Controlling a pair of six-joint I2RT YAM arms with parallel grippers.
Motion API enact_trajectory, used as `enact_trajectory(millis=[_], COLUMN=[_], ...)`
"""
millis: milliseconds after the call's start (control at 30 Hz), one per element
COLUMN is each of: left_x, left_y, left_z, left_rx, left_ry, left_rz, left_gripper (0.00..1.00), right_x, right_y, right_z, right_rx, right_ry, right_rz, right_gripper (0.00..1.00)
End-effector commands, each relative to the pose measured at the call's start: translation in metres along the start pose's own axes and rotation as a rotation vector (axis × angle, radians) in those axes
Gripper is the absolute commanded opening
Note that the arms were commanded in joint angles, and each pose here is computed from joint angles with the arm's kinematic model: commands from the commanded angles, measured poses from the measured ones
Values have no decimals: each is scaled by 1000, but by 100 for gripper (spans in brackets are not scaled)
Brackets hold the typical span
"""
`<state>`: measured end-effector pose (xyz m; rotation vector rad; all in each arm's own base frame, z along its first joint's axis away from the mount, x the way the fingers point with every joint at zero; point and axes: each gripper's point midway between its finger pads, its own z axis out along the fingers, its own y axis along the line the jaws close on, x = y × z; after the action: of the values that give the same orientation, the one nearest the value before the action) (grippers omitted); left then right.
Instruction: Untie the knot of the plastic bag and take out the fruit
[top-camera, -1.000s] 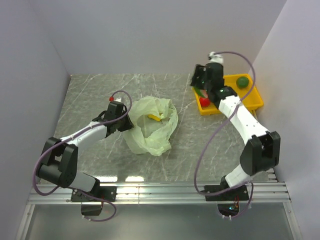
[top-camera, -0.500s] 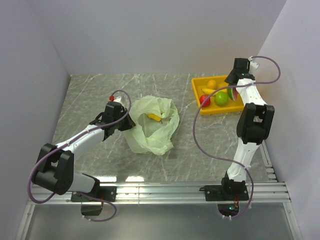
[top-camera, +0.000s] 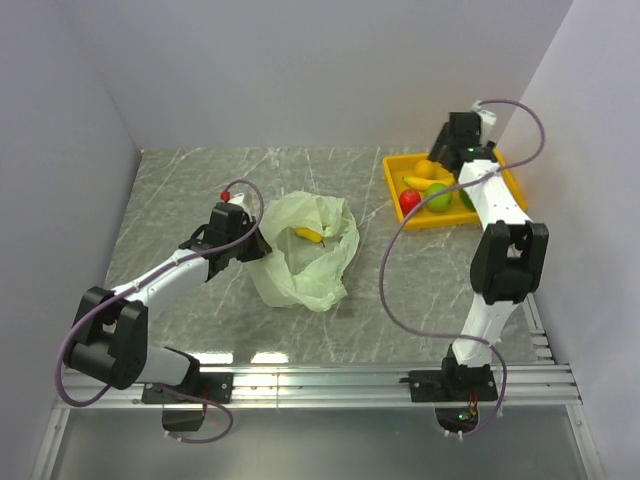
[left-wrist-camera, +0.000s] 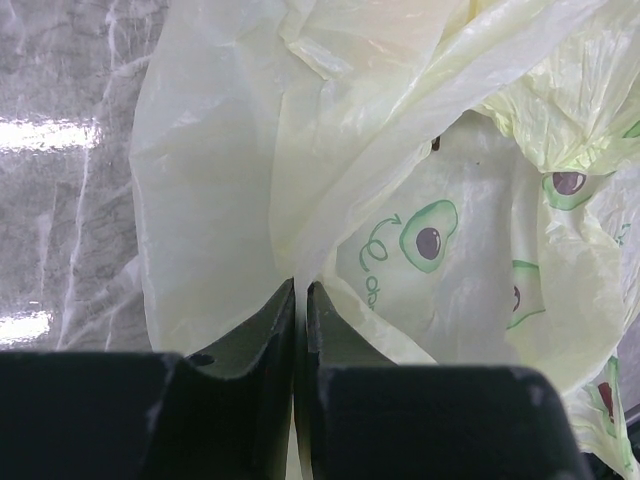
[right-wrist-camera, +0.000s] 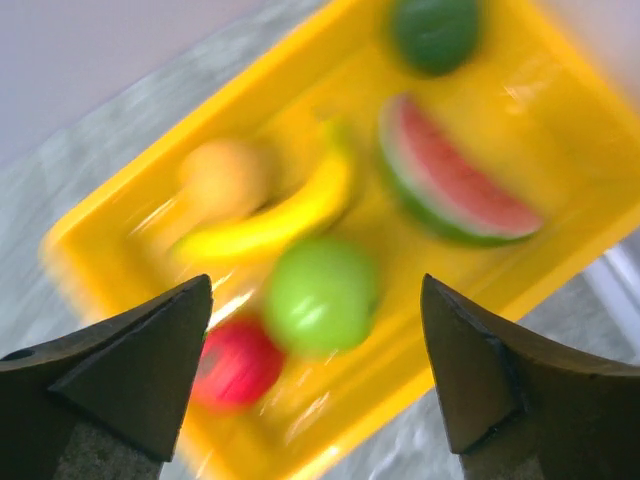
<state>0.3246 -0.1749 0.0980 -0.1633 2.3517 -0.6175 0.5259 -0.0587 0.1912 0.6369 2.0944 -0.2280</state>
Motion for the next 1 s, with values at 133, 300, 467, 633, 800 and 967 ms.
enact_trajectory(millis=[133,300,467,633,800,967], left_x=[-20,-28,-32,-39,-38,-34], left_y=[-19,-21,-26,-36,-40,-41], left_z=[-1,0,2,1,-2,-6], left_rx=[44,32,40,70,82,92], left_ry=[-24,-37,-37,-34,-25,-14], left_rz=[25,10,-14,-24,-30,-42], left_gripper=[14,14,14,14,14,14], right_x=[58,144,212,258,272,262], right_y=[171,225,247,261,274,273], right_z=[-189,-277,-302,-284,-244,-211], right_rx=[-654,-944,-1056,-1007,-860,-706], right_ry=[-104,-29,128,228,250,193], right_rz=[-316,-449,-450,-445,-381,-316], right_gripper=[68,57,47,46,47,57])
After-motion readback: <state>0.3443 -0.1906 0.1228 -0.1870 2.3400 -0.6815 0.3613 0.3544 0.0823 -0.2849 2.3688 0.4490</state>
